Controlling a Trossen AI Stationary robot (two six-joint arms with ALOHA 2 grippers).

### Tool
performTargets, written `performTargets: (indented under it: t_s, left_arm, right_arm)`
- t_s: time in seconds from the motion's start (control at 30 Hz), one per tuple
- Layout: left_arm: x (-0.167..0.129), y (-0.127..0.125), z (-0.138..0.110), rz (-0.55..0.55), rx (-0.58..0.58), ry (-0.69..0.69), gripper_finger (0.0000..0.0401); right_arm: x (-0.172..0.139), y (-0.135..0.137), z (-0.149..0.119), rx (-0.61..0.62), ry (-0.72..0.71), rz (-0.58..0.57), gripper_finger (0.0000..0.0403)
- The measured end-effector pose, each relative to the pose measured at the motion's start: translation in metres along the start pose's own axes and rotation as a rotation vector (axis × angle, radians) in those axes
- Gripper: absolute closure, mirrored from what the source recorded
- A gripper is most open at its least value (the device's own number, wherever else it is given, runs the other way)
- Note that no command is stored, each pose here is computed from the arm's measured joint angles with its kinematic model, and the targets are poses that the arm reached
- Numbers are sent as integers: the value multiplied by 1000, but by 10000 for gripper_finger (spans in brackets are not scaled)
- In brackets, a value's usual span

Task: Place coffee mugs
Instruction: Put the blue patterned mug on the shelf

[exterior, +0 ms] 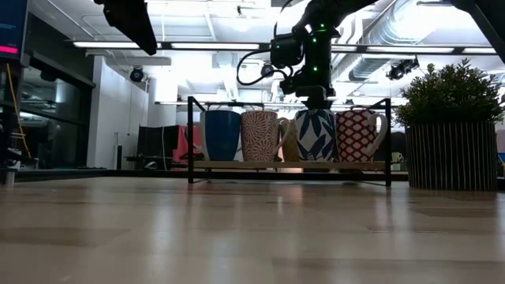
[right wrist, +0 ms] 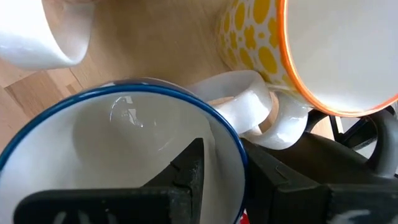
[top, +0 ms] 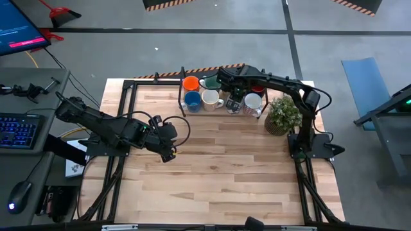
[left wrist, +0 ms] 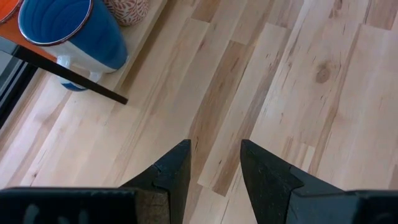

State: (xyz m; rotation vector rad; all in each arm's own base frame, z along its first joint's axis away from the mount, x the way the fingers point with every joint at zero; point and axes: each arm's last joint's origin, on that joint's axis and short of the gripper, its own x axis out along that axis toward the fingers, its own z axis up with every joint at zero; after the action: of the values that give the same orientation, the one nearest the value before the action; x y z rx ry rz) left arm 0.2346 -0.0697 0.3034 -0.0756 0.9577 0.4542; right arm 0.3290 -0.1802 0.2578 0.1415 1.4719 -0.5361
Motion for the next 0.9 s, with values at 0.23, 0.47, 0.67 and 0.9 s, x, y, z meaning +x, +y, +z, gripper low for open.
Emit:
performTargets:
  t_s: [0.23, 0.47, 0.67, 0.9]
  left_arm:
    - [0, 0, 0, 0, 1, 0, 272]
    - [0, 0, 0, 0, 1, 0, 272]
    - [0, 0, 0, 1, 1, 0, 272]
    - [0, 0, 0, 1, 1, 0, 272]
  right_arm:
    - [0, 0, 0, 8, 0, -9, 334]
    - [0, 0, 0, 59, -1, -9, 334]
    - [0, -1, 0, 112, -2, -10, 334]
    - [0, -1, 1, 150, -9, -14, 333]
